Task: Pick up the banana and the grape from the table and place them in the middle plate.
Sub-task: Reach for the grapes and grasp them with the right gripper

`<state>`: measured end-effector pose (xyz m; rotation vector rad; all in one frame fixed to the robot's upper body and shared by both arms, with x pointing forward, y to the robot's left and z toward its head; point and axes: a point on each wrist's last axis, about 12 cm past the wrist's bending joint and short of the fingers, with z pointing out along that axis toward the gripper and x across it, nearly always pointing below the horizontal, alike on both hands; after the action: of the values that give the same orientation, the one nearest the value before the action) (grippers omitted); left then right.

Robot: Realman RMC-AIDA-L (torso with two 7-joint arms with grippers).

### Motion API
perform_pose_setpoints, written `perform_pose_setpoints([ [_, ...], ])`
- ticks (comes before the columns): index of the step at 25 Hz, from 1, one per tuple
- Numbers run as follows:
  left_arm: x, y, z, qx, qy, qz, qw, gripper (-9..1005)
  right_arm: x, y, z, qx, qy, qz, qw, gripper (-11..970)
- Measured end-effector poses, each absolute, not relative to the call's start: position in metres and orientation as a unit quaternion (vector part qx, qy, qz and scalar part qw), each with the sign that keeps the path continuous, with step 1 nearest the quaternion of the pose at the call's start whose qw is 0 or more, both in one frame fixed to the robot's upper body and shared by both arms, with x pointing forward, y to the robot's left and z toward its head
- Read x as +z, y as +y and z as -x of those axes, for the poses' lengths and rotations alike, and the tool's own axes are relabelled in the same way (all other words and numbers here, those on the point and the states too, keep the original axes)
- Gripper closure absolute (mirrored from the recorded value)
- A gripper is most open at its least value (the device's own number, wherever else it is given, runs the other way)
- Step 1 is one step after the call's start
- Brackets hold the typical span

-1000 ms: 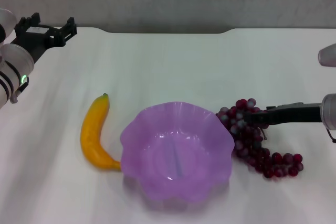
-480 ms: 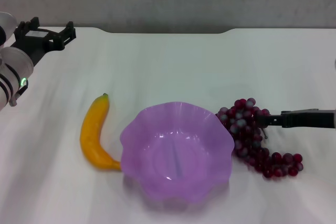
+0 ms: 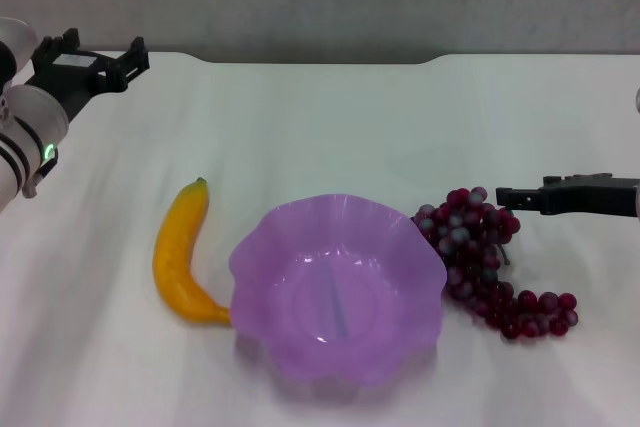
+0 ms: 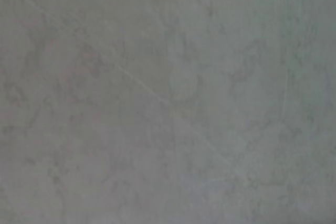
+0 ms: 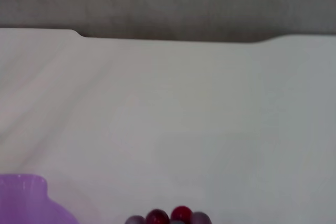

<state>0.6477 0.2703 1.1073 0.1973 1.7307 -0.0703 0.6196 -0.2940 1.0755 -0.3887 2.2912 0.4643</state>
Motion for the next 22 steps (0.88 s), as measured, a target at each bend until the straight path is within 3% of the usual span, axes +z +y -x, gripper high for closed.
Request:
perform_pose_setpoints([
  [9, 1.108, 0.263, -0.649, -0.035, 0.758, -0.098, 0.644, 103, 1.073, -0.278, -0.617, 0.212, 0.879, 0.196, 0.379, 88],
  [22, 1.108, 0.262, -0.649, -0.035, 0.759, -0.100, 0.643, 103, 1.056, -0.272, -0.604, 0.255, 0.878, 0.175, 0.365, 126],
])
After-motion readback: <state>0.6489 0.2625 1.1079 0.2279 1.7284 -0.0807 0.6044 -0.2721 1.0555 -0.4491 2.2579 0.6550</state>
